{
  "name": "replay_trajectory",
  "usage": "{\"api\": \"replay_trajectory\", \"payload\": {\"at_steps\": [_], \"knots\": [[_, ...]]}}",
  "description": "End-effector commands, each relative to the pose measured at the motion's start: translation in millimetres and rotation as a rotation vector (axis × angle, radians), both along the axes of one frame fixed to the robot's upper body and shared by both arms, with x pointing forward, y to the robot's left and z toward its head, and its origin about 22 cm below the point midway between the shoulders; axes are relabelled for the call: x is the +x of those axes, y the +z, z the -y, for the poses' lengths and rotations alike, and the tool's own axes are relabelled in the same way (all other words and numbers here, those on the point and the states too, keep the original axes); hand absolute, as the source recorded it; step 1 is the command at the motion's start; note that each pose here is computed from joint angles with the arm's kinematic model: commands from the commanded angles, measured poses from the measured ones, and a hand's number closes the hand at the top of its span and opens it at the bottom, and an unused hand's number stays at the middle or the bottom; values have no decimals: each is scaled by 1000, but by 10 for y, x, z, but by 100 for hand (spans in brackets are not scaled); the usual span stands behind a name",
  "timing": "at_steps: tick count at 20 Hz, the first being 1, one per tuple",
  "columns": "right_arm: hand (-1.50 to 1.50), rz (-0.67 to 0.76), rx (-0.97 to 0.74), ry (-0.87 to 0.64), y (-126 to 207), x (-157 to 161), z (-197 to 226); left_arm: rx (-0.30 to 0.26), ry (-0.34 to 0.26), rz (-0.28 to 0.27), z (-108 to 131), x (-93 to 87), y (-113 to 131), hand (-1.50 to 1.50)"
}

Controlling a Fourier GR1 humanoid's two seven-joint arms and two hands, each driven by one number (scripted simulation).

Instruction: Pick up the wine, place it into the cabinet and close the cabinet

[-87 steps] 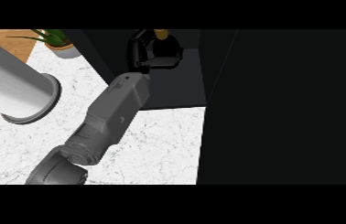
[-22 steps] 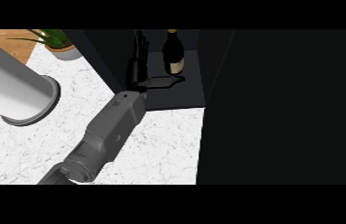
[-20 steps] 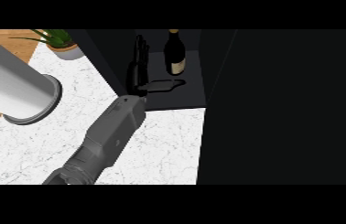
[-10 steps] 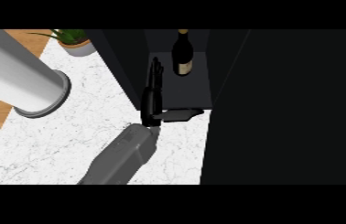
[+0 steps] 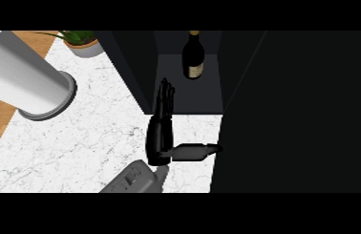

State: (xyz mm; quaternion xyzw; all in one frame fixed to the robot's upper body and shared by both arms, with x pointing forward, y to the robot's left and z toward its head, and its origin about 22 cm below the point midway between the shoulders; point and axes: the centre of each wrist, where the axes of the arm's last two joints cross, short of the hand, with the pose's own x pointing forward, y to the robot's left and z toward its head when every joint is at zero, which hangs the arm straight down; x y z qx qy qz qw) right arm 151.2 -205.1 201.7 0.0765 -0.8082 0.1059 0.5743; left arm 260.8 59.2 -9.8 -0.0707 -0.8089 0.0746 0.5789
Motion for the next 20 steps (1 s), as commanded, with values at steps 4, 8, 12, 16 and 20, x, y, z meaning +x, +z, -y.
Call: {"api": "replay_trajectory", "payload": {"at_steps": [4, 8, 12, 16, 20], "knots": [[-150, 23, 40, 21, 15, -140, -20, -7, 52, 2, 21, -504, 100, -150], [-150, 31, 22, 25, 57, -144, 90, -30, 53, 14, -279, -762, 239, -150], [-150, 8, 3, 49, 90, -173, 96, -60, -2, 28, -425, -881, 273, -150], [-150, -32, 24, 122, 8, -189, 8, -33, -49, 27, -530, -1103, 401, -150], [150, -62, -37, 185, -34, -120, 110, -44, -82, 44, -744, -1236, 457, -150]]}}
